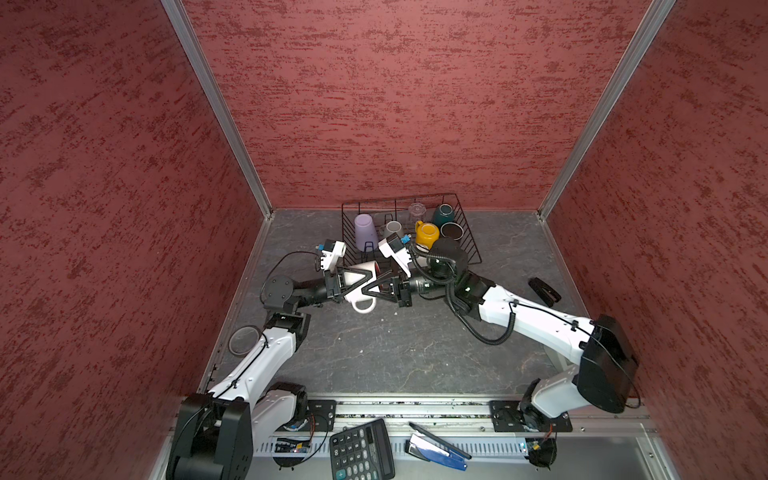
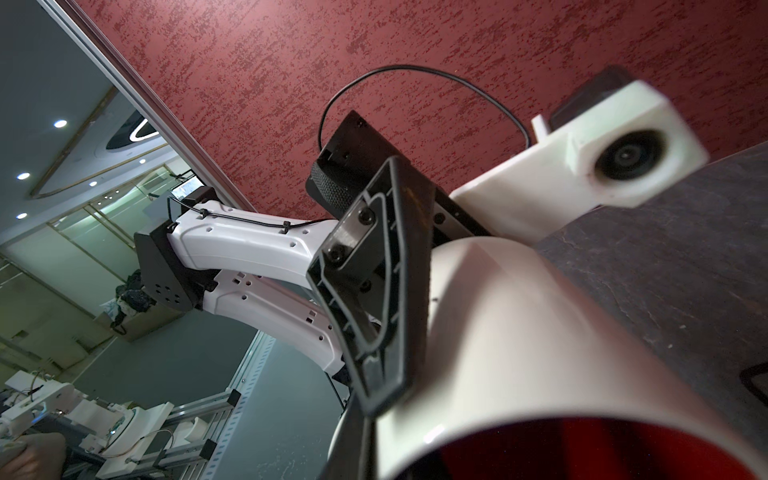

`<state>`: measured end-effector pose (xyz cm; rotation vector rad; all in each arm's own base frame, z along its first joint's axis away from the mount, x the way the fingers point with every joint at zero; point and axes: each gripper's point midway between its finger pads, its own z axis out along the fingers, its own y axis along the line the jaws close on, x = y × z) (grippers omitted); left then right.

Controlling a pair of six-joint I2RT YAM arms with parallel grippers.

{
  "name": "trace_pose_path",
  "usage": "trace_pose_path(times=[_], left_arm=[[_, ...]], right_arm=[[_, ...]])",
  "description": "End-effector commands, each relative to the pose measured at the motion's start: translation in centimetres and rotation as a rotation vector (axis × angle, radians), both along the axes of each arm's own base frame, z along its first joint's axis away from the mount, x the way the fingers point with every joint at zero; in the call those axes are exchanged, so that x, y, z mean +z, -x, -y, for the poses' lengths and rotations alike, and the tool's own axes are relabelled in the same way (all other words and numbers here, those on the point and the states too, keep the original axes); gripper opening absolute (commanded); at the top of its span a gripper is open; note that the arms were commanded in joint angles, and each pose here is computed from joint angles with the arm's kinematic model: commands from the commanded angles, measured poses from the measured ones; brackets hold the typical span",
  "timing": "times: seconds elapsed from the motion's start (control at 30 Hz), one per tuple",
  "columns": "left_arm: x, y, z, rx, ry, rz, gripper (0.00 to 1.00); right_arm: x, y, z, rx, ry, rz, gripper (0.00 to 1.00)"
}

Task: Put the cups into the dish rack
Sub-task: 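Close the left gripper on the red-lined white mug beside the right gripper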

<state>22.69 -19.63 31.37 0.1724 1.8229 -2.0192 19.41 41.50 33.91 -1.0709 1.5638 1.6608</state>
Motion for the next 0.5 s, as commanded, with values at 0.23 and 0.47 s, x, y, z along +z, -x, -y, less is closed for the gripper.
trace_pose_path(times=[0.23, 0.47], left_arm=[[2.68, 1.67, 0.37, -0.054, 0.019, 0.128, 0.97], [3.08, 1.88, 0.35, -0.057, 0.021, 0.14, 1.0]], right_arm=[[1.82, -0.59, 1.25, -0.062, -0.057, 0.082, 0.0], [1.65, -1.0, 1.49, -0.075, -0.065, 0.075, 0.0]])
